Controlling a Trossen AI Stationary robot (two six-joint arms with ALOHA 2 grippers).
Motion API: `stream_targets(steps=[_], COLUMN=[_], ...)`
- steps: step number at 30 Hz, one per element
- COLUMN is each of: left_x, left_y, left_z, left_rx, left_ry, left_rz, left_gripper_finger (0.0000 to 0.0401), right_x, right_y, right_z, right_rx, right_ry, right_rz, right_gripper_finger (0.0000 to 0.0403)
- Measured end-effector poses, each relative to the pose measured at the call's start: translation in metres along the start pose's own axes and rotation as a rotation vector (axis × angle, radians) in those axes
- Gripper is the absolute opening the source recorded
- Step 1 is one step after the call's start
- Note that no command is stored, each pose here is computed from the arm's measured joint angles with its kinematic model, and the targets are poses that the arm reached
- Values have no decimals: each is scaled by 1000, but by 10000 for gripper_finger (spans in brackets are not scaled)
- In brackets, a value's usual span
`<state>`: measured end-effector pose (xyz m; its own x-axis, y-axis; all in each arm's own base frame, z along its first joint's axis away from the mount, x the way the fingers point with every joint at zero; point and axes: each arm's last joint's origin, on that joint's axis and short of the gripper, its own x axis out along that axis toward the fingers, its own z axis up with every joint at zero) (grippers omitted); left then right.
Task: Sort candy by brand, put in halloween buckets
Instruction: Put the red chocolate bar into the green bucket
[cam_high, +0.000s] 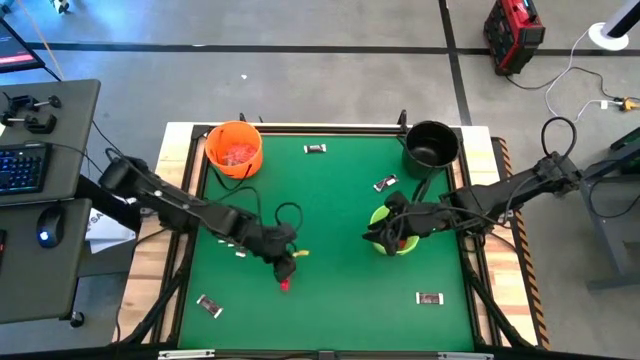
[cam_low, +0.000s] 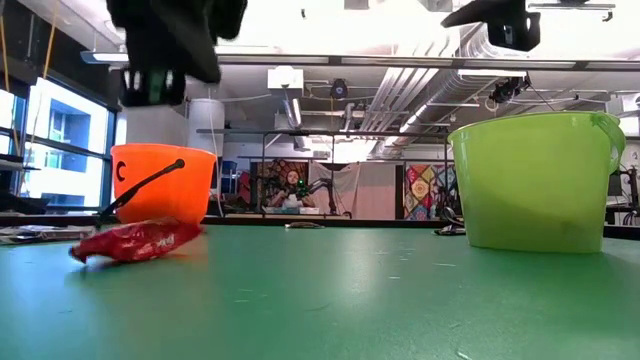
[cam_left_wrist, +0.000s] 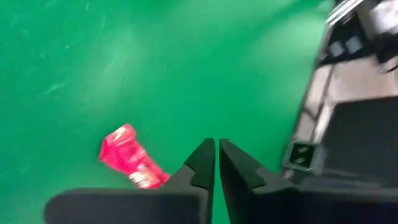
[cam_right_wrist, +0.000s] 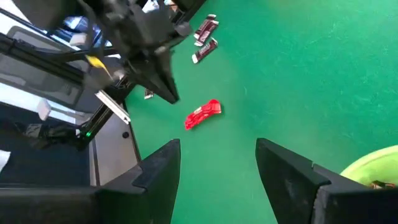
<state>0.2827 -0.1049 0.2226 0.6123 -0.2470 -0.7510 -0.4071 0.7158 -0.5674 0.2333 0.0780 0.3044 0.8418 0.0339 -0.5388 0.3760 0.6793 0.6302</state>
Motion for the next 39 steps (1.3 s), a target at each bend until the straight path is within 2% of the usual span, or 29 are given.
stream_targets(steps=[5, 9, 14, 18, 34, 39], left_x=[24, 41, 56, 62, 61, 70], left_y=[11, 20, 19, 22, 28, 33], left_z=[-15, -23, -25, -25, -32, -36], left_rx=[70, 52, 38, 20, 35, 31], left_ry=[112, 108, 51, 35, 39, 60], left_rz=[131, 246, 249, 272, 364, 384], left_gripper_finger=[60, 110, 167, 196, 207, 207], right_x=[0, 0, 0, 0, 0, 0], right_y=[0, -1, -3, -4, -8, -8], right_z=[0, 0, 0, 0, -3, -3], right_rx=[19, 27, 22, 20, 6, 4], right_ry=[2, -18, -33, -32, -8, -5], right_rz=[-5, -23, -48, -58, -98, -104], right_gripper_finger=[202, 202, 202, 202, 202, 202])
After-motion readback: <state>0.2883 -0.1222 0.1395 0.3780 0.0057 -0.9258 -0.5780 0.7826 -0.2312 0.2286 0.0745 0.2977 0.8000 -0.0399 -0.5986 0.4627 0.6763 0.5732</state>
